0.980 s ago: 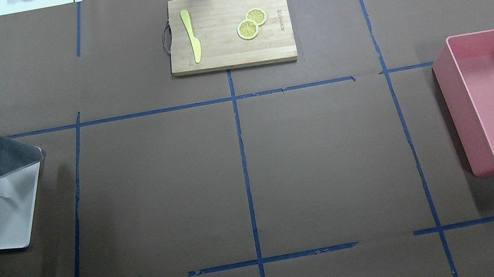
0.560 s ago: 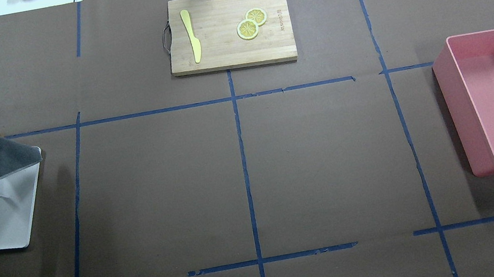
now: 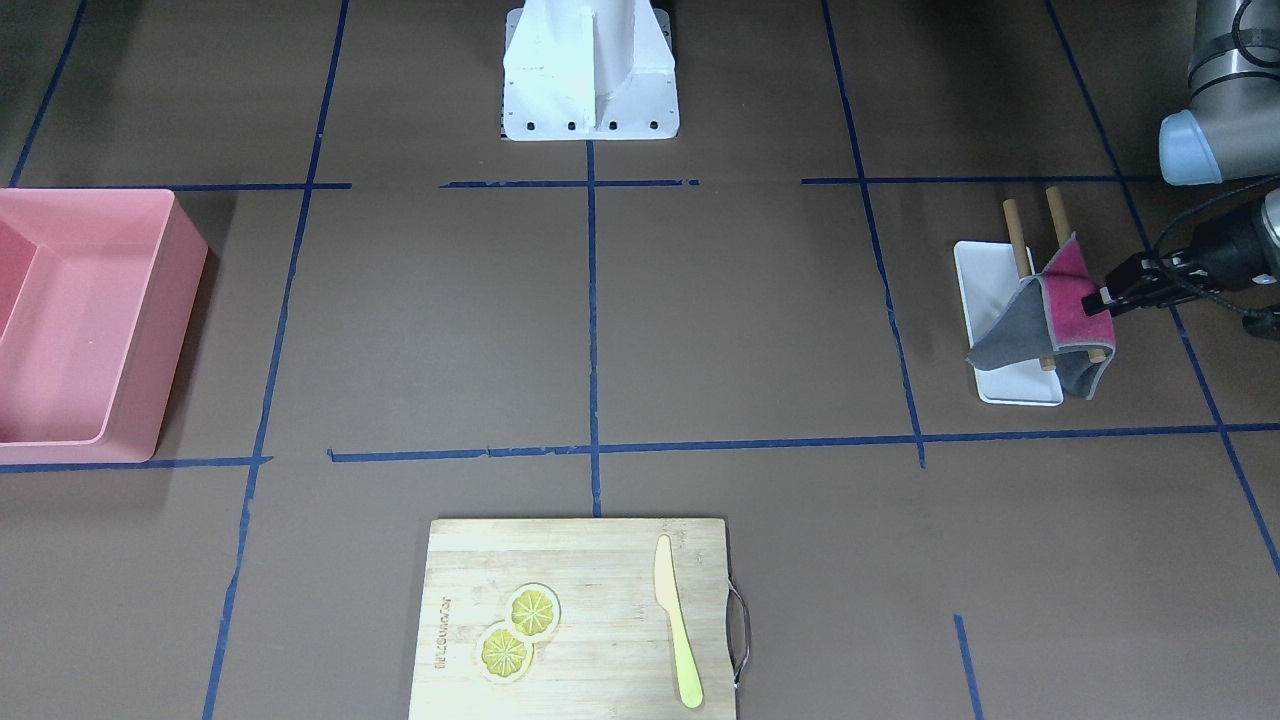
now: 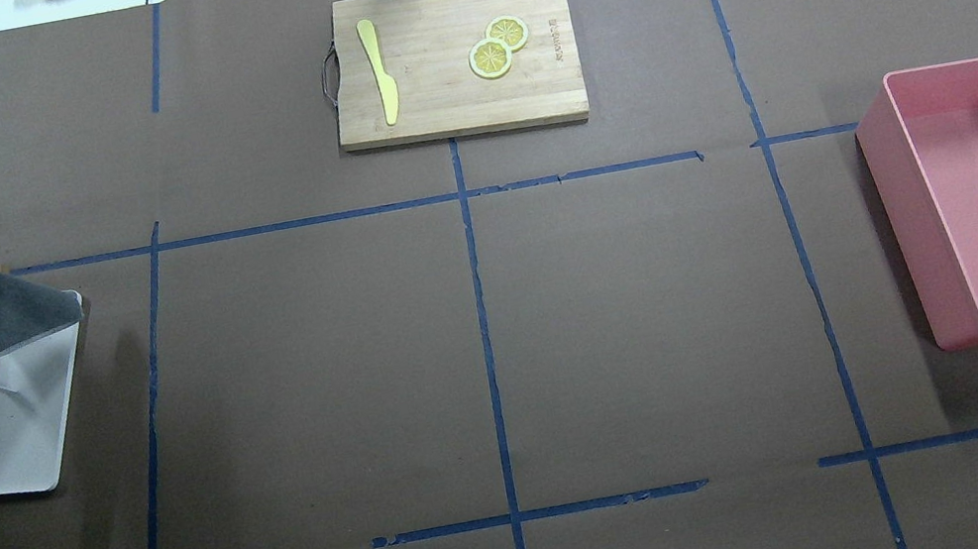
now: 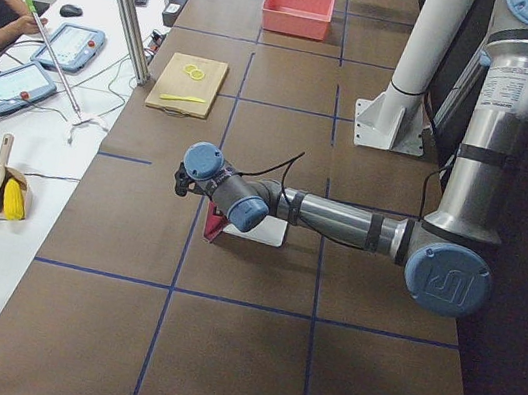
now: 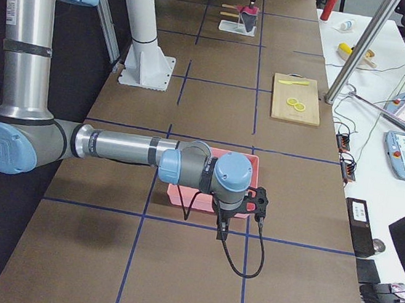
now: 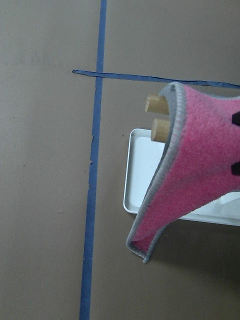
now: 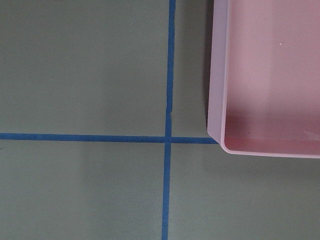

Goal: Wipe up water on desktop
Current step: 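Lower the left gripper onto the pink cloth on the white tray and grasp it, then lift the pink cloth with the left gripper while the right arm approaches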

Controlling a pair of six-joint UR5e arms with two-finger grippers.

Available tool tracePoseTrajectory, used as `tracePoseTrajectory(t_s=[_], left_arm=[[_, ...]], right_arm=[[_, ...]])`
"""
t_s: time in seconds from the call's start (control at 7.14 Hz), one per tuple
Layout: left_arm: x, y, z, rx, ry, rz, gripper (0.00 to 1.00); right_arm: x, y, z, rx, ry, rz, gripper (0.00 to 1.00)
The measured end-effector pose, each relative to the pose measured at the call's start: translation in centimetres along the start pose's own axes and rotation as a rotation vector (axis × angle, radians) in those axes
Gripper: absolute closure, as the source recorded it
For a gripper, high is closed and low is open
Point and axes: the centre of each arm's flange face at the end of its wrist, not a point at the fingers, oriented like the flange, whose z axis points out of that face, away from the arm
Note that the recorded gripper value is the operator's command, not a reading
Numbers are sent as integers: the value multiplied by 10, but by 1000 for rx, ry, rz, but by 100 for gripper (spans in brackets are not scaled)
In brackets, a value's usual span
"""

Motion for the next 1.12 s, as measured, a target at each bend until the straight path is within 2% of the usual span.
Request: tracePoseTrajectory(t_s=[0.7, 1.12], left_arm=[[0, 2, -3, 4, 0, -2, 90], [-4, 6, -19, 2, 40, -15, 95]], right_arm=[[-2, 1, -2, 4, 0, -4, 0], [-5, 1, -4, 9, 1, -3, 0]])
